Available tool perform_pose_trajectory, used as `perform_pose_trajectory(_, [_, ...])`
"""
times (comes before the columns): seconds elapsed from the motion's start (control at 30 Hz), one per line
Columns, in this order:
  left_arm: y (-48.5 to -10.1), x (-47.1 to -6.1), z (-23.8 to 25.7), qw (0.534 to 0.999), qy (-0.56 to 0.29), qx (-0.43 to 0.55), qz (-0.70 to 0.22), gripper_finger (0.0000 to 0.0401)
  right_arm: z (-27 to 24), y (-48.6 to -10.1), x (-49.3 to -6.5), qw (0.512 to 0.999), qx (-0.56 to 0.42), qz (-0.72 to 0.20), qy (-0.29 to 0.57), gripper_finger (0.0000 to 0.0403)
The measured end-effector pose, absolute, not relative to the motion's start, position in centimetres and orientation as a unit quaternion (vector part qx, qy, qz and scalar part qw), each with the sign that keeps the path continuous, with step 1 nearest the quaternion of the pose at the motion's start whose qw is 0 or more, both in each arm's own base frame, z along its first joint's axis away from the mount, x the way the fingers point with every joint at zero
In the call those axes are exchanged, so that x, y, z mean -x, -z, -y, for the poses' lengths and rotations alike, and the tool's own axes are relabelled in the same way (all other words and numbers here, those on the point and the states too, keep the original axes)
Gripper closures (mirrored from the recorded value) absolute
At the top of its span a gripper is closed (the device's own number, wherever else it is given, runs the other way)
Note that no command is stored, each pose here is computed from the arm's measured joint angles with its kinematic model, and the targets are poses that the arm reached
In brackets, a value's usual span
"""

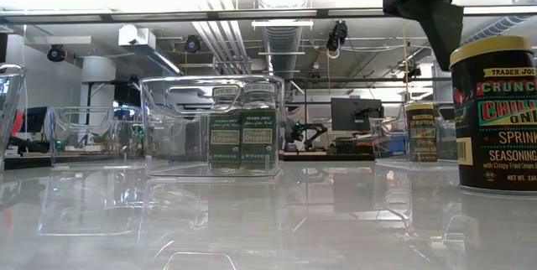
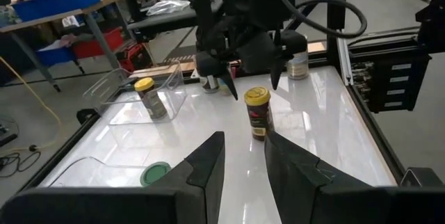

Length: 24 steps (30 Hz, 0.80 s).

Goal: Sort spices by type
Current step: Put the yellow seasoning bottle into the top right transparent bin

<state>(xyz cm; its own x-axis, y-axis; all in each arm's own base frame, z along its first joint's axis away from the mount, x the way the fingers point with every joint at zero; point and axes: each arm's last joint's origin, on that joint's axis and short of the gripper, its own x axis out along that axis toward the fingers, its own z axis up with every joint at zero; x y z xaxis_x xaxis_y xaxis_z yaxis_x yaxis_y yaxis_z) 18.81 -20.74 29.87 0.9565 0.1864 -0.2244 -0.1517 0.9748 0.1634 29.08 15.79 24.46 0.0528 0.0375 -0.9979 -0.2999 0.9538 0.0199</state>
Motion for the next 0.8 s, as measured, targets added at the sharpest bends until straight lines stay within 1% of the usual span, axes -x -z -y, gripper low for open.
perform_pose_trajectory(0.33, [-29.88,-18.80,20.73,0.986,-0.086,-0.072,-0.120,0.0313,-16.01,-23.67,-29.54,0.714,0.117,-0.677,-0.135,0.0061])
perform_pose_trajectory(0.53, [-29.90,-18.79,20.71,0.986,-0.086,-0.072,-0.120,0.0313,-15.68,-23.71,-29.71,0.717,0.097,-0.680,-0.116,0.0082])
perform_pose_trajectory(0.8, [-29.89,-18.78,20.70,0.986,-0.086,-0.073,-0.121,0.0313,-15.73,-23.71,-29.76,0.720,0.096,-0.678,-0.118,0.0110])
